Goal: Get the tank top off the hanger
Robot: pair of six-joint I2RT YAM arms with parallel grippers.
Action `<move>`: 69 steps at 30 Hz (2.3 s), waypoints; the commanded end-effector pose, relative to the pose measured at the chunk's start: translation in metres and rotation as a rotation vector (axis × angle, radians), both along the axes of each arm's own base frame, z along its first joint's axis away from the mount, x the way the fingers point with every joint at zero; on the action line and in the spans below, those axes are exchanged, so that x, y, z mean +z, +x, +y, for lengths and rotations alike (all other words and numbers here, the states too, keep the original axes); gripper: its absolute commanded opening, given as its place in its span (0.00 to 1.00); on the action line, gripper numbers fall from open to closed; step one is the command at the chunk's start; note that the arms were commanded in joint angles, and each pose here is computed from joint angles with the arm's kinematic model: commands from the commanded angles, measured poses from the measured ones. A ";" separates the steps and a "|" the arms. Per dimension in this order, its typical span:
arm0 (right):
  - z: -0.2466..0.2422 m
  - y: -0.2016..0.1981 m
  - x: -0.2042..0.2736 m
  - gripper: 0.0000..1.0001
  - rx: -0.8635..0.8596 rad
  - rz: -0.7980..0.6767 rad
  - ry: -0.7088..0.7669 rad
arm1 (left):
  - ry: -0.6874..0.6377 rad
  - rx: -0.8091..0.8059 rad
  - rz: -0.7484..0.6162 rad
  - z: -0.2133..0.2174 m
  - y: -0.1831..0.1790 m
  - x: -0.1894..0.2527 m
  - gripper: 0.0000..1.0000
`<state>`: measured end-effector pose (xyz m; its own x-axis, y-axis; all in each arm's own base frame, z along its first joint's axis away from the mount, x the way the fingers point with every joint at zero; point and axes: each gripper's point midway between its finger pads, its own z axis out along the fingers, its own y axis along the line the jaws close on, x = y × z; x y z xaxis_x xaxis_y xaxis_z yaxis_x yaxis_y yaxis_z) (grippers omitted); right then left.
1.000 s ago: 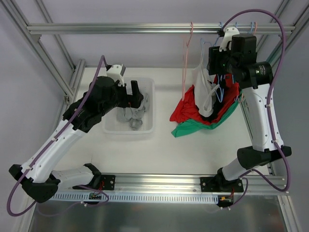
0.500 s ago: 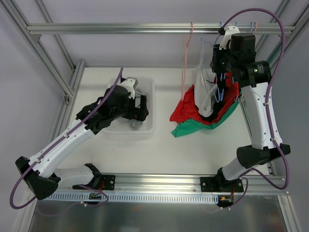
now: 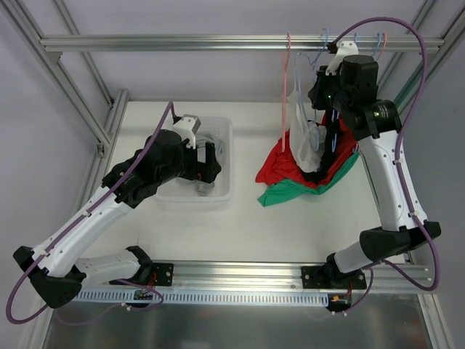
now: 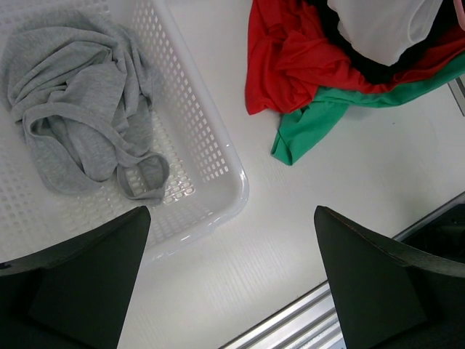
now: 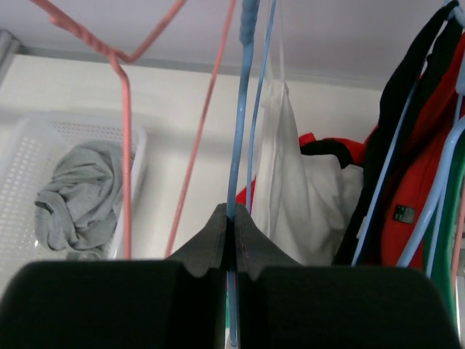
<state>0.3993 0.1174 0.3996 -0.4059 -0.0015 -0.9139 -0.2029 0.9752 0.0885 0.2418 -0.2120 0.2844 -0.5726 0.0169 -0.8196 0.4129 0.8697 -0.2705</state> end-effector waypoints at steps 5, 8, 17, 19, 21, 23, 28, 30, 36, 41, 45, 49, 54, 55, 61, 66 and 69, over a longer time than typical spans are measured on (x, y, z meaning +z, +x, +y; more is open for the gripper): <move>0.005 -0.017 0.079 0.00 0.017 -0.265 0.150 | -0.093 -0.078 -0.045 -0.012 -0.016 0.035 0.99; 0.003 -0.025 0.074 0.00 0.020 -0.255 0.150 | -0.114 -0.148 -0.041 -0.023 -0.026 0.041 0.99; -0.002 -0.114 0.055 0.00 0.122 -0.188 0.189 | -0.162 -0.484 -0.205 -0.095 -0.067 0.110 0.99; -0.007 -0.150 0.054 0.00 0.156 -0.189 0.192 | -0.207 -0.514 -0.277 -0.107 -0.071 0.141 0.99; -0.012 -0.187 0.049 0.00 0.201 -0.159 0.174 | -0.229 -0.511 -0.329 -0.119 -0.063 0.158 0.99; -0.014 -0.218 0.036 0.00 0.248 -0.100 0.160 | -0.266 -0.510 -0.392 -0.130 -0.056 0.183 0.99; -0.031 -0.292 0.038 0.00 0.297 -0.124 0.150 | -0.325 -0.604 -0.515 -0.167 -0.049 0.236 0.84; -0.038 -0.313 0.038 0.00 0.296 -0.126 0.153 | -0.358 -0.718 -0.535 -0.181 -0.062 0.245 0.82; -0.039 -0.348 0.059 0.00 0.346 -0.169 0.194 | -0.405 -0.885 -0.561 -0.216 -0.072 0.251 0.69; -0.036 -0.352 0.070 0.00 0.376 -0.191 0.210 | -0.391 -0.895 -0.557 -0.232 -0.063 0.237 0.66; -0.029 -0.356 0.075 0.00 0.415 -0.196 0.228 | -0.360 -0.855 -0.560 -0.241 -0.048 0.226 0.51; -0.023 -0.360 0.080 0.00 0.459 -0.216 0.247 | -0.320 -0.792 -0.567 -0.242 -0.033 0.217 0.47; -0.026 -0.355 0.078 0.00 0.434 -0.214 0.232 | -0.308 -0.777 -0.562 -0.236 -0.034 0.211 0.37; -0.025 -0.355 0.078 0.00 0.440 -0.213 0.234 | -0.299 -0.775 -0.570 -0.235 -0.033 0.211 0.30; -0.029 -0.350 0.077 0.00 0.414 -0.222 0.219 | -0.276 -0.776 -0.580 -0.228 -0.034 0.204 0.34; -0.028 -0.345 0.072 0.00 0.413 -0.205 0.209 | -0.268 -0.791 -0.572 -0.223 -0.039 0.195 0.39; -0.029 -0.344 0.073 0.00 0.408 -0.211 0.208 | -0.262 -0.784 -0.578 -0.220 -0.039 0.194 0.30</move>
<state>0.0446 0.0864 0.4579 -0.2712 0.0640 -0.9604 -0.5855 0.7810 0.2173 0.2120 -0.4438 0.4465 -0.0642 0.0744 -0.9952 0.9683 0.2458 -0.0441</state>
